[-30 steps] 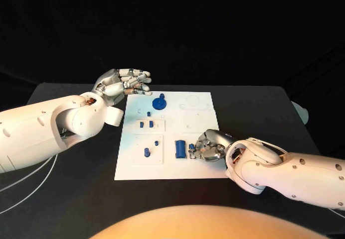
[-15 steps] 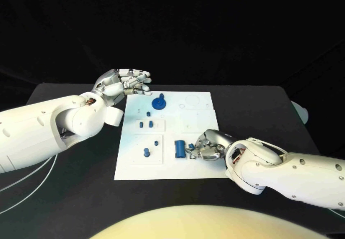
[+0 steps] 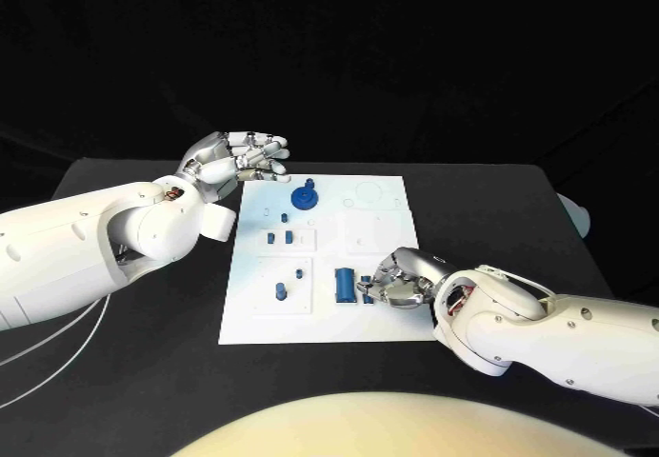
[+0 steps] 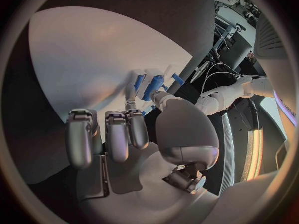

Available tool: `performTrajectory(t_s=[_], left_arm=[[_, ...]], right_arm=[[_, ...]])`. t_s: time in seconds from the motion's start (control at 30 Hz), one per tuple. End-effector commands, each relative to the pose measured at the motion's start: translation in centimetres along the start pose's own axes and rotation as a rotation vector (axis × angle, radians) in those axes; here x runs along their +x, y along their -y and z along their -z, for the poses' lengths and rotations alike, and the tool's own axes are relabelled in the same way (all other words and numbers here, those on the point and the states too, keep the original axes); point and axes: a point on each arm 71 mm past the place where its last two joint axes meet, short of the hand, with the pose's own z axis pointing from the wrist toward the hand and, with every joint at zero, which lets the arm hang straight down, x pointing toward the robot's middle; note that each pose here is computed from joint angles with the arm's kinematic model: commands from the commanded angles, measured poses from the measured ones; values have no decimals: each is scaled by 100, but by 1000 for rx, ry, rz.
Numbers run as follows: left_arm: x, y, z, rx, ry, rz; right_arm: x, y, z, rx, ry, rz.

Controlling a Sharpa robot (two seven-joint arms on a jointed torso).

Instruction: Assemble the parts on the task board

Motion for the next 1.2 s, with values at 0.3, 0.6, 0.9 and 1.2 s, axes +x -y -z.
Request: performTrajectory(t_s=[0.3,0.6,0.9,1.2], left_arm=[[22,8,-4,6,-19,8],[24,10,-4,9,-19,8],[14,14,-9,20,-10,6],[-52,-50,-20,28,56,1]], right_arm=[[3,-31,26,-35,2,20],[-38,29,35,-38,23,14],[-303,101,39,-166,127,-119],[-681,260,-119,-286,185,-465]])
